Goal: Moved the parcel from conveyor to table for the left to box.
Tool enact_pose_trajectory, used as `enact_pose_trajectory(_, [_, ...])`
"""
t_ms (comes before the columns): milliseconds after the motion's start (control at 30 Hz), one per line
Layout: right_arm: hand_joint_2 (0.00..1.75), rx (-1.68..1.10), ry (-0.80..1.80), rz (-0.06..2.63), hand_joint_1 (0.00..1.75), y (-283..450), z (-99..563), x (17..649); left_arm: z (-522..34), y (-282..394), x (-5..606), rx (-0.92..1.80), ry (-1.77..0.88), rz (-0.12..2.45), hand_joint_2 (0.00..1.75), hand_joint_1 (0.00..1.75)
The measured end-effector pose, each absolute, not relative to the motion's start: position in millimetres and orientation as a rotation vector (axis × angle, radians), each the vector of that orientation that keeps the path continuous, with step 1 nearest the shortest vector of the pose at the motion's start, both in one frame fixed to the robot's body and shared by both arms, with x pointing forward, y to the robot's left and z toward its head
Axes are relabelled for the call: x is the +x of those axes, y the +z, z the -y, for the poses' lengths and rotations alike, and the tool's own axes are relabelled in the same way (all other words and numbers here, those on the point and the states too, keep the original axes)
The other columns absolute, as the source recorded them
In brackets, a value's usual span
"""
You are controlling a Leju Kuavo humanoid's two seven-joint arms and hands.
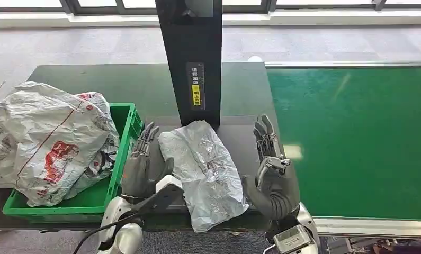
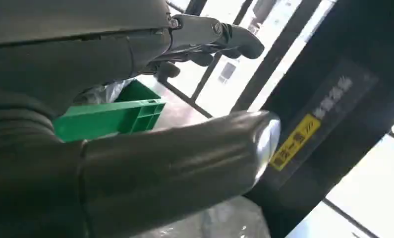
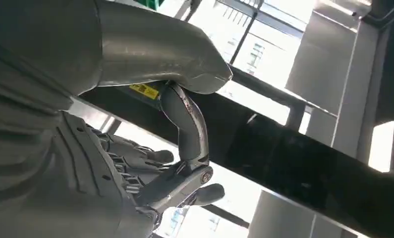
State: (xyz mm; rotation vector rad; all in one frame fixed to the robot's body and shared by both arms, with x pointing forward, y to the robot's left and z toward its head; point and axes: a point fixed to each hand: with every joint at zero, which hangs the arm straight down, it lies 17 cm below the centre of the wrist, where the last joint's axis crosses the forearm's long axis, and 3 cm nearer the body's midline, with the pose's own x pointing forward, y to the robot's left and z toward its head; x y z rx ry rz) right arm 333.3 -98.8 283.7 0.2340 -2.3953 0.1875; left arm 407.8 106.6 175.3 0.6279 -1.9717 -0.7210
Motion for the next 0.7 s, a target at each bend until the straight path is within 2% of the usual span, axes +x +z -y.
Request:
enact_pose_trajectory(133, [1.75,0.239,0.189,2.403,0.0,286,102,332,-73,142,400,0.651,-0.97,1.885,1.75,0.0])
enact_pose_trajectory(300, [1.75,0.253,0.19,2.409,0.0,288,105,332,-38,62,373,0.533,-1.27,1.68,1.75,0.0])
enact_pose_trajectory(700, [1.75,0.24,0.21,2.41,0.0,286,107,332,-27,25,356,0.411,-1.372,1.63,1.75,0.0])
